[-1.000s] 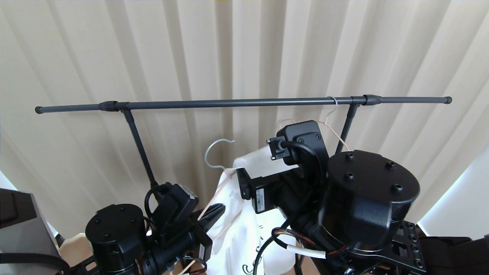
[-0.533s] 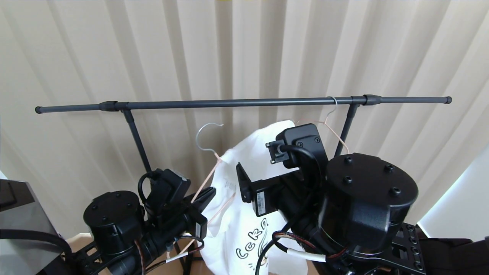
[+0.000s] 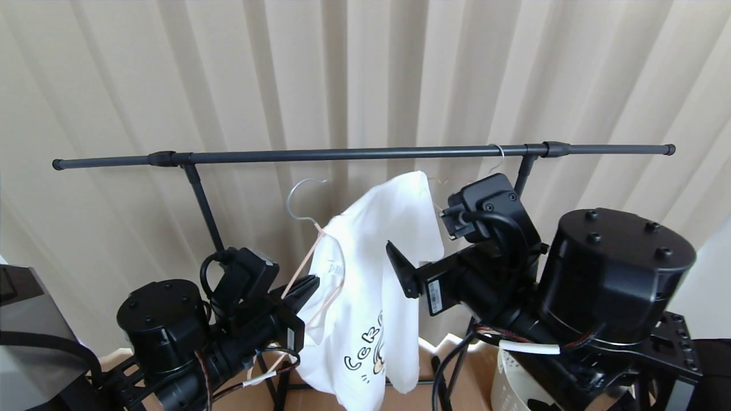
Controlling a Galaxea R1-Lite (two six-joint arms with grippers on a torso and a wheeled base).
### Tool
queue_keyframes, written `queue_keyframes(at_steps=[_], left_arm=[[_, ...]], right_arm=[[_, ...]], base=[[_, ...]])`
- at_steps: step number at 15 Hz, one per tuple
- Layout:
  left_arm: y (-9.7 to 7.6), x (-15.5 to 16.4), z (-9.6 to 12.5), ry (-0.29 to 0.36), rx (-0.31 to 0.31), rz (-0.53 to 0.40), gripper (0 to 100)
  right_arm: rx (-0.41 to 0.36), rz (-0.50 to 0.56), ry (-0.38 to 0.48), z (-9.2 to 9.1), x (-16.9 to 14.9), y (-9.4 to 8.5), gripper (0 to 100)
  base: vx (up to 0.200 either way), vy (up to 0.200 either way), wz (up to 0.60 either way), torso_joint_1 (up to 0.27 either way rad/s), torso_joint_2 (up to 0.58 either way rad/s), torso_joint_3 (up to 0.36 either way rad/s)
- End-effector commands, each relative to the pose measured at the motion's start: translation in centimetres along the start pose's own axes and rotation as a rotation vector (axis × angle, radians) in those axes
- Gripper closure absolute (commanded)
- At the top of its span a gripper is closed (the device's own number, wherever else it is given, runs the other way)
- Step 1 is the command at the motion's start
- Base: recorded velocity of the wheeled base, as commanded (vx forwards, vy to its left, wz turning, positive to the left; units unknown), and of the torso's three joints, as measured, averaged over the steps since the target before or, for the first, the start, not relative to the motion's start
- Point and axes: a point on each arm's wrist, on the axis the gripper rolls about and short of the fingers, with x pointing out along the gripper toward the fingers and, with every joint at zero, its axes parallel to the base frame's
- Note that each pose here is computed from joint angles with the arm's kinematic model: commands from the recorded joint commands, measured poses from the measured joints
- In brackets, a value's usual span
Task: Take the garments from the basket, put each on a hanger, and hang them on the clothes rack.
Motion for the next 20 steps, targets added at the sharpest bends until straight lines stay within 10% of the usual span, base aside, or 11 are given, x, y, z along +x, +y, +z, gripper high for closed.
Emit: queue_keyframes(at_steps=[1,10,20], left_arm=[[1.6,-0.4,-0.1,-0.011,0.038,-0.039,100],[0.8,-2.2,-1.9,0.046,0.178,-0.226,100],[-1.9,-2.6,-2.3,0.066,0.217,-0.338,100]], right_arm=[[-0.036,0.036,0.002,1.1,-2.0,-3.3,0],[-0.412,0.535,0.314,3.5,-1.9,-12.8,0],[-0.518,0.869,0.461,3.0,3.5,-10.4,0]], base=[[0.0,0.0,0.0,0.0,0.0,0.0],[0.0,0.0,0.0,0.0,0.0,0.0],[0.0,0.0,0.0,0.0,0.0,0.0]])
